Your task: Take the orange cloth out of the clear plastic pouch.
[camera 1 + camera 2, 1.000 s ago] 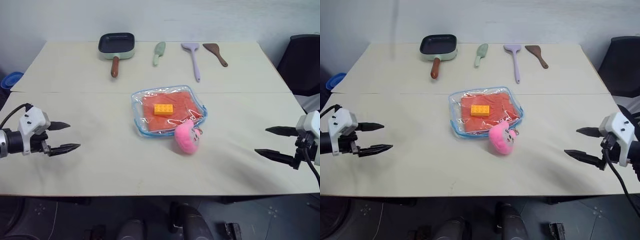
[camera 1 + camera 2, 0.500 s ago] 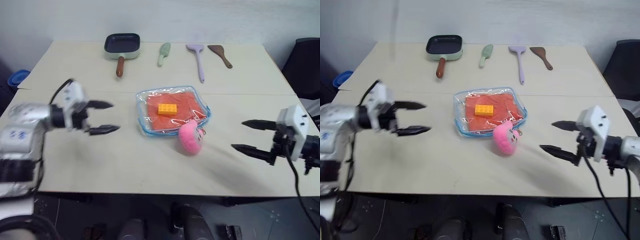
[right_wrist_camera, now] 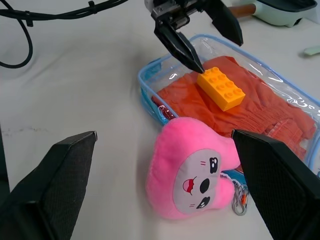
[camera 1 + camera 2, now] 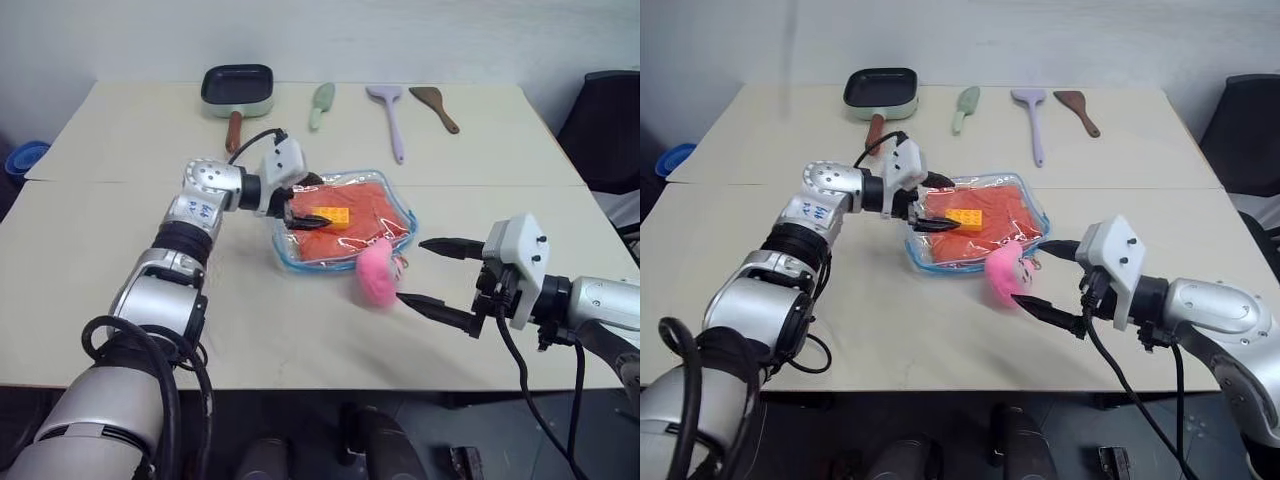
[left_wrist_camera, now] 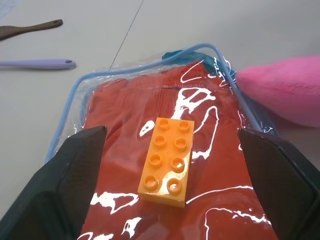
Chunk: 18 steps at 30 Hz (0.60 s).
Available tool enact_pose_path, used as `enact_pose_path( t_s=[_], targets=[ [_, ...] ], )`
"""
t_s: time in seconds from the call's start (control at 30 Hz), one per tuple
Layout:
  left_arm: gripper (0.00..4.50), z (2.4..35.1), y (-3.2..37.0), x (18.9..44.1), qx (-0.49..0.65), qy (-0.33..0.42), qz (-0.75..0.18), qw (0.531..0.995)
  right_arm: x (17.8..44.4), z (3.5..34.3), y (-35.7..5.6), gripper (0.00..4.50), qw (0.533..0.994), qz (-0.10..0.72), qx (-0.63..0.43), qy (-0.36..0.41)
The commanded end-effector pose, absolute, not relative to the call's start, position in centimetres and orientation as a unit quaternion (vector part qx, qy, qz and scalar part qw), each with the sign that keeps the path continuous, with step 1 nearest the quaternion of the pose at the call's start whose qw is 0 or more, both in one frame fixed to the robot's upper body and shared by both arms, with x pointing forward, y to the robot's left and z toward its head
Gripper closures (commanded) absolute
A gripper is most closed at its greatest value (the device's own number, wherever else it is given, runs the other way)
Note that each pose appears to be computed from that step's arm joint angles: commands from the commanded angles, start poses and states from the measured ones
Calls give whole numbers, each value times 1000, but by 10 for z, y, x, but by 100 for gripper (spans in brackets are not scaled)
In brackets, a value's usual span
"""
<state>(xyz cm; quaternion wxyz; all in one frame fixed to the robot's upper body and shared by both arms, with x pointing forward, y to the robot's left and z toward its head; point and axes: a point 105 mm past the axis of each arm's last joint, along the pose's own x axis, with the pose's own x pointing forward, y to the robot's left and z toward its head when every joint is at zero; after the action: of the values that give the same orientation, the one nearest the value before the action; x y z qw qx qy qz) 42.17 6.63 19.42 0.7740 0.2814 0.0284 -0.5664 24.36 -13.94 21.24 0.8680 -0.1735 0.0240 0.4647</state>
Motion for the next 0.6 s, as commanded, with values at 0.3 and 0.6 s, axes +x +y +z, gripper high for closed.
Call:
enact_pose_path(
  t_s=[0.3, 0.6],
  targets=[
    [44, 178, 37, 430, 334, 48, -537, 773, 229, 229, -141, 0, 885, 429, -182, -7],
    [296, 184, 44, 422, 278, 26, -570, 773, 227, 225, -144, 0, 886, 425, -186, 2]
  ],
)
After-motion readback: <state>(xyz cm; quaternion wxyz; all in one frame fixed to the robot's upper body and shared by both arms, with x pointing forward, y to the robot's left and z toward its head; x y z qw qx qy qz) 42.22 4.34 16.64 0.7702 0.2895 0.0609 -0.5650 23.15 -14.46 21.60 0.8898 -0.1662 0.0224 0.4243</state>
